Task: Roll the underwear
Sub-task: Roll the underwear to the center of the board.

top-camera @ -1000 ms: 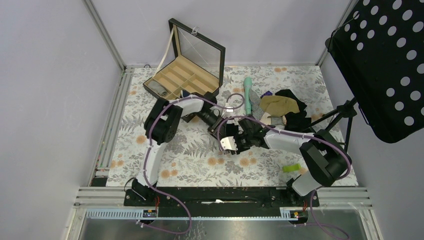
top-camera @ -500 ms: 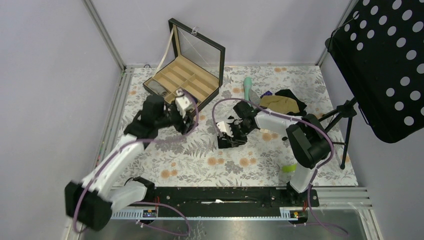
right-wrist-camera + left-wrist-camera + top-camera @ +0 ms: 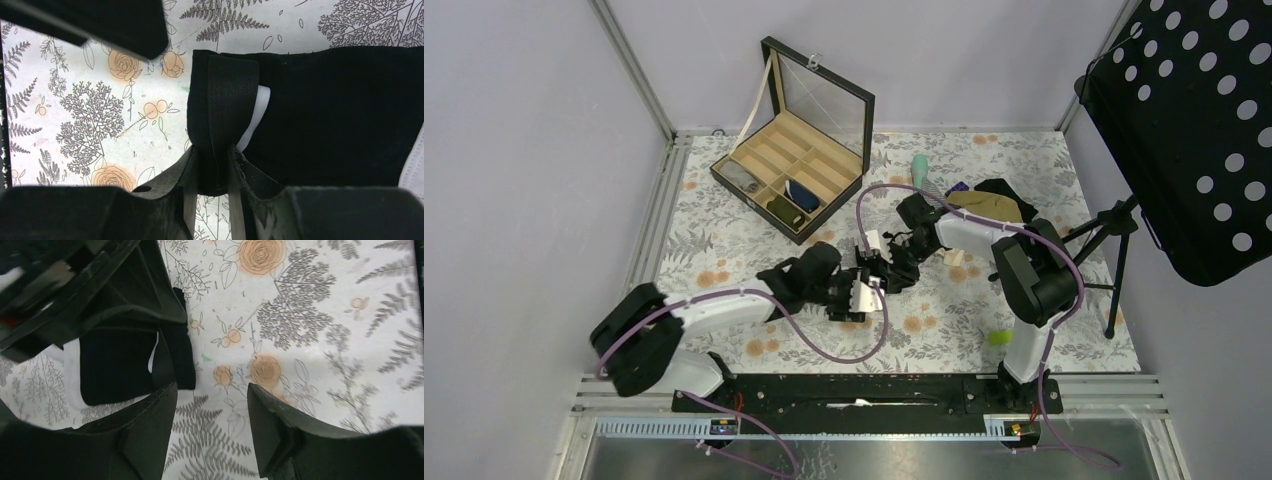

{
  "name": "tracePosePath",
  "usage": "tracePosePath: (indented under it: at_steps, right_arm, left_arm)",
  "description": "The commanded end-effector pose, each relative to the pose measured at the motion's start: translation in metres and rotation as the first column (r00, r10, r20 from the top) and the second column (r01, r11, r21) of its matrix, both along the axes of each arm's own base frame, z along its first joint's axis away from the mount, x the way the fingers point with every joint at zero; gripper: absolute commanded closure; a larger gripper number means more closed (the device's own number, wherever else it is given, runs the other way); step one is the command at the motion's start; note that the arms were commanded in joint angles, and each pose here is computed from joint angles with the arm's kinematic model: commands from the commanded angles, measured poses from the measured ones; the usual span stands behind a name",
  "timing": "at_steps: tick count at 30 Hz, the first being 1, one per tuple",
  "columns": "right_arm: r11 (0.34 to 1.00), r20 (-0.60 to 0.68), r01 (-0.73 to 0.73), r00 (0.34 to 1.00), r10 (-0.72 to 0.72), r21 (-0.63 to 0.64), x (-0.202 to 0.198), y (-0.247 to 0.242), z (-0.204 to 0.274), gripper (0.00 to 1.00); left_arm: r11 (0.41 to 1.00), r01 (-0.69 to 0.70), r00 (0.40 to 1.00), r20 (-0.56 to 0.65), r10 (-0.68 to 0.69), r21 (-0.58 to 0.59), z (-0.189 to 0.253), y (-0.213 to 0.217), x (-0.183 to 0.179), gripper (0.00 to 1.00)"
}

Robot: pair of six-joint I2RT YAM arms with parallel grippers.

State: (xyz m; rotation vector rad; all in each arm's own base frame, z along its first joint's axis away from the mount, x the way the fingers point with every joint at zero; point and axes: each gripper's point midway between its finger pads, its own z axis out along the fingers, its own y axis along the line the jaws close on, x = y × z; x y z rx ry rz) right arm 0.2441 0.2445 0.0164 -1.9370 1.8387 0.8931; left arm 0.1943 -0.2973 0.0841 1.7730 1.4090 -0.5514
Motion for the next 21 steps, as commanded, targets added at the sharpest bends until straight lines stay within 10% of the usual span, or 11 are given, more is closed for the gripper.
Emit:
tracePosePath:
  at_steps: [1,21]
  right_arm:
    - [0.980,-0.144,0.023,0.988,-0.053,-0.200,-0.029,-0.036,-0.037,0.69]
    - [0.976,-0.152,0.047,0.985,-0.081,-0.214,-0.026,-0.035,-0.039,0.66]
  left_arm:
    - [0.993,0.003,0.975,0.220,0.023,-0.121,0.022,-0.038,0.039,0.40]
    - [0.999,0.036,0.970,0.241,-0.028,-0.026,-0.034,-0.061,0.042,0.59]
